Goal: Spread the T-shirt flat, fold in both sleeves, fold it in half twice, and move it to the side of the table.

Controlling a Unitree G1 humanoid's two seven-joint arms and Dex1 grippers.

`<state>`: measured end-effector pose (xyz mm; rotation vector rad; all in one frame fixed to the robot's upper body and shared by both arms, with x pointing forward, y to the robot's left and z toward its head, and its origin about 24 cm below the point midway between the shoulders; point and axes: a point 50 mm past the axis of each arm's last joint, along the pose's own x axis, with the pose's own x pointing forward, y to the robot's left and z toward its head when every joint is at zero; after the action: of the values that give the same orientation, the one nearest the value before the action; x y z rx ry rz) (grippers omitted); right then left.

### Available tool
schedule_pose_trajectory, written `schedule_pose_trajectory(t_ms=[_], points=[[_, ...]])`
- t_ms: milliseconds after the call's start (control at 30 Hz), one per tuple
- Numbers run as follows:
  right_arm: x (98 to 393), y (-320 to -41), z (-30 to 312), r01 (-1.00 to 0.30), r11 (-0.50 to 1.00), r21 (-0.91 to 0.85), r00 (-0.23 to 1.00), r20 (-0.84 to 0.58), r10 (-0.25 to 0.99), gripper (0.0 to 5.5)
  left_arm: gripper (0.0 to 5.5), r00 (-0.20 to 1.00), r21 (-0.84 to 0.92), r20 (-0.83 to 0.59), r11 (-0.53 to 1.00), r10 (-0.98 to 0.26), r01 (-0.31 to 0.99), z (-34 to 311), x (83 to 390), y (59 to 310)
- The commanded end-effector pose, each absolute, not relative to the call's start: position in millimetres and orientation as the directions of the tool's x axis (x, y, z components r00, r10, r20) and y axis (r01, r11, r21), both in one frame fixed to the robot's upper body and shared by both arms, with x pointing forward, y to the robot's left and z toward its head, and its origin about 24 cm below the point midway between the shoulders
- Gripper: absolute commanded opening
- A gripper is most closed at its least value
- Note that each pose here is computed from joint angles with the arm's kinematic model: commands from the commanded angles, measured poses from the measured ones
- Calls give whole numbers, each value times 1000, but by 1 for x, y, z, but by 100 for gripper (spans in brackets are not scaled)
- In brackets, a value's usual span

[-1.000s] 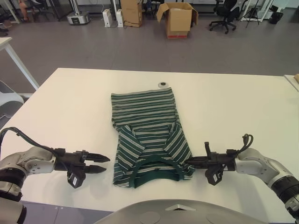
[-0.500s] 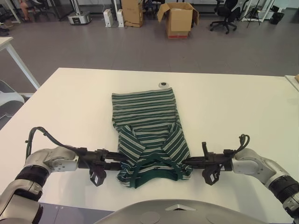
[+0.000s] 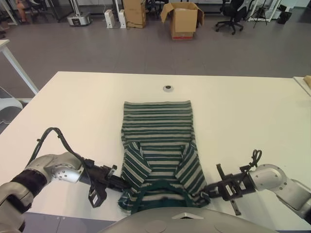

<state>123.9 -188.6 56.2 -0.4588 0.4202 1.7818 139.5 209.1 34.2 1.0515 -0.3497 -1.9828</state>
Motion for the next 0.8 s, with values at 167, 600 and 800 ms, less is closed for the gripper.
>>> schedule_pose_trajectory(t_ms=[167,600,800], points=[[144,-189,124,-864,-97,495,-263,-279,924,0,0,-249,99,-401,-312,-882,945,98,153,189],[332,-189,91,-715,447,537,310,-329,892,0,0,228,-169,-441,329,-868,929,59,310,234],[350,-187,58,-576,634,516,456,-441,773,0,0,489,-247,-315,567,-814,785,41,331,216]])
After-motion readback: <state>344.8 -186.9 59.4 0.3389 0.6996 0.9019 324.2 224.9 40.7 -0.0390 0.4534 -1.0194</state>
